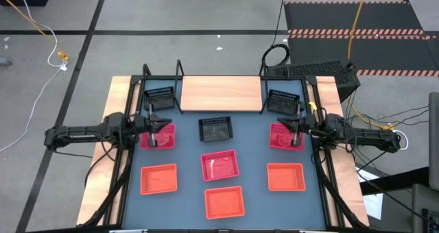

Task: Stack baskets on shelf by color
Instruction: Put the left black basket on the shelf

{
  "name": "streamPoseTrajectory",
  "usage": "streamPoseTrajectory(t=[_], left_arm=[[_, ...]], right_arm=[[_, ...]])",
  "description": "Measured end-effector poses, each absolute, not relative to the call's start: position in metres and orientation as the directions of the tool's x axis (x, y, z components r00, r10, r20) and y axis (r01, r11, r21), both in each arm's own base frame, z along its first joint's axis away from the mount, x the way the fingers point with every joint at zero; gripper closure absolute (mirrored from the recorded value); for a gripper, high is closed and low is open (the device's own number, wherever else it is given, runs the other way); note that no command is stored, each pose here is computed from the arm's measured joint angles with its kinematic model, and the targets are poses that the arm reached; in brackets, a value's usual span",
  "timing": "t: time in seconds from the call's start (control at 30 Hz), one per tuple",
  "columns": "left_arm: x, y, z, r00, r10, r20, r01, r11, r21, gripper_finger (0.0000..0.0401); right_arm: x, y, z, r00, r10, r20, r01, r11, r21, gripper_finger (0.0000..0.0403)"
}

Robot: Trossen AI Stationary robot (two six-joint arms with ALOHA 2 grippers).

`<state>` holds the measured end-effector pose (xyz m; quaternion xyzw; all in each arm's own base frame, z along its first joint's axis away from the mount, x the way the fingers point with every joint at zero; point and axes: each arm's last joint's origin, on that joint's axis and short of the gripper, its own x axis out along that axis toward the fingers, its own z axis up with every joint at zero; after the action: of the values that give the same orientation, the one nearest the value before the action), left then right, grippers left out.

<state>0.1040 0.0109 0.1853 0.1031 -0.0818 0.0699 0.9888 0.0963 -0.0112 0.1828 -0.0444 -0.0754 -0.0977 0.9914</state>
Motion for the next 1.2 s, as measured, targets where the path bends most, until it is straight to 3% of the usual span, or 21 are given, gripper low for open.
streamPoseTrajectory(t=[0.17, 0.33, 0.47, 0.6, 0.8, 0.97, 1.2], left_arm=[[0.101, 0.011, 0.196, 0.950, 0.118, 0.287, -0.161, 0.978, 0.129, 0.0382], [0.103, 0.011, 0.193, 0.958, 0.140, 0.251, -0.147, 0.989, 0.009, 0.0382], [0.106, 0.013, 0.187, 0.969, 0.197, 0.149, -0.198, 0.980, -0.009, 0.0375], [0.109, 0.013, 0.195, 0.976, 0.198, 0.086, -0.193, 0.979, -0.062, 0.0344], [0.113, 0.002, 0.228, 0.994, 0.110, 0.007, -0.110, 0.993, -0.046, 0.0283], [0.115, 0.000, 0.248, 0.967, 0.176, -0.186, -0.172, 0.984, 0.036, 0.0252], [0.125, 0.005, 0.243, 0.839, 0.347, -0.419, -0.302, 0.938, 0.171, 0.0247]], right_arm=[[0.094, -0.011, 0.194, 0.946, -0.181, 0.270, 0.204, 0.977, -0.060, 0.0402], [0.092, -0.009, 0.202, 0.928, -0.107, 0.356, 0.143, 0.987, -0.075, 0.0390], [0.091, -0.007, 0.203, 0.928, -0.063, 0.367, 0.087, 0.995, -0.050, 0.0349], [0.091, -0.003, 0.204, 0.924, 0.090, 0.372, -0.114, 0.992, 0.044, 0.0296], [0.090, 0.004, 0.203, 0.882, 0.321, 0.344, -0.415, 0.876, 0.245, 0.0243], [0.091, 0.004, 0.202, 0.885, 0.326, 0.333, -0.421, 0.865, 0.273, 0.0241], [0.100, 0.006, 0.196, 0.929, 0.256, 0.268, -0.337, 0.885, 0.320, 0.0247]])
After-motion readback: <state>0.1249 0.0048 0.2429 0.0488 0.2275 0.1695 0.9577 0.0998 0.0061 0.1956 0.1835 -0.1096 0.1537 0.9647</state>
